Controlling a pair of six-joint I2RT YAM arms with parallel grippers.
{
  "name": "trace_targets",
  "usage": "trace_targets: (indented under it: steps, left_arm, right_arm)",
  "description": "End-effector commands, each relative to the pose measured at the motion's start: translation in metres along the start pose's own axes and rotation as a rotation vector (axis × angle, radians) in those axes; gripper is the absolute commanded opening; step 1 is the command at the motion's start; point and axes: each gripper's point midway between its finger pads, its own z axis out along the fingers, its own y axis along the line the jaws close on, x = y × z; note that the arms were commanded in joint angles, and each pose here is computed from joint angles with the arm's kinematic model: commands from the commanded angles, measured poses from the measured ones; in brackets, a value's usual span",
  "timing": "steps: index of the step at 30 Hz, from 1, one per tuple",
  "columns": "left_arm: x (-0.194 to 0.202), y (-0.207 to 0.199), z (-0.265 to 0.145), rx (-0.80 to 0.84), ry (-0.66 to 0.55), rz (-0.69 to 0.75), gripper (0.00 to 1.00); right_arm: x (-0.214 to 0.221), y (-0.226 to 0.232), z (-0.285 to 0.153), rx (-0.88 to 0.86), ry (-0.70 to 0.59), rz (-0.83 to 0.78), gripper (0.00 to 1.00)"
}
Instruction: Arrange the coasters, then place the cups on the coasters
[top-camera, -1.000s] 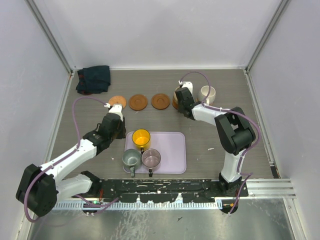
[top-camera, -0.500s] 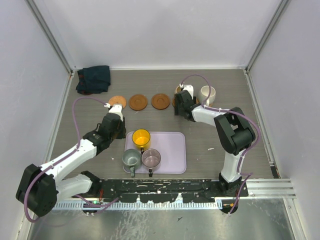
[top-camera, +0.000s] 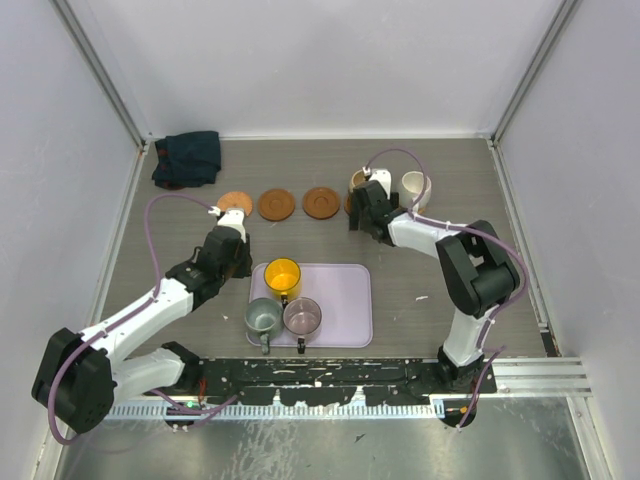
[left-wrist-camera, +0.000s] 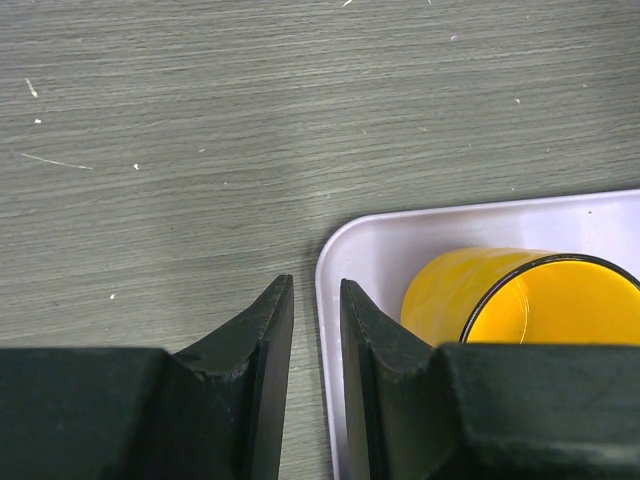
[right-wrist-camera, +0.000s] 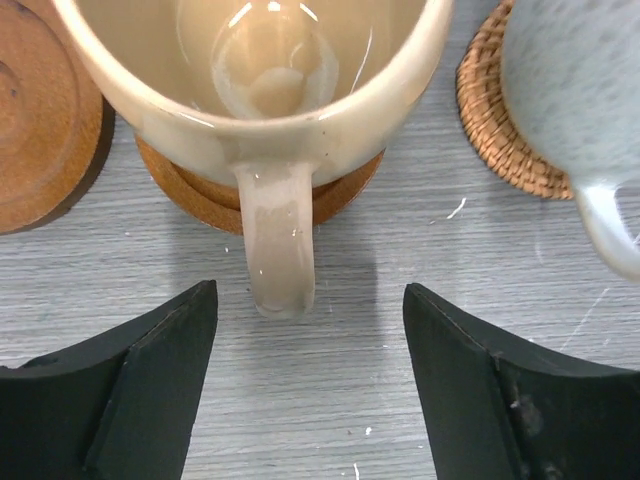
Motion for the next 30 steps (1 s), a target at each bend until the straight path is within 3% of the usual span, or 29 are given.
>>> trace_targets:
  steps: [1, 8, 20, 30]
  left_arm:
    - [-0.025, -0.011, -0.004, 0.037, -0.075, -0.034, 0.27]
    - [-0.027, -0.012, -0.004, 0.042, -0.078, -0.034, 0.27]
    - [-0.035, -0.022, -0.006, 0.089, -0.082, -0.026, 0.27]
    - [-0.033, -0.027, -0.007, 0.117, -0.075, -0.031, 0.27]
  right_arm:
    - [-0.042, 0.001, -0.025, -0.012, -0.113, 0.056, 0.88]
    - [-0.067, -0.004, -0.053, -0.018, -0.188, 0.083, 1.0]
    - [-0.1, -0.021, -0.115, -0.076, -0.348, 0.151, 1.0]
    - [-0.092, -0.033, -0.138, -0.081, -0.363, 0.144, 1.0]
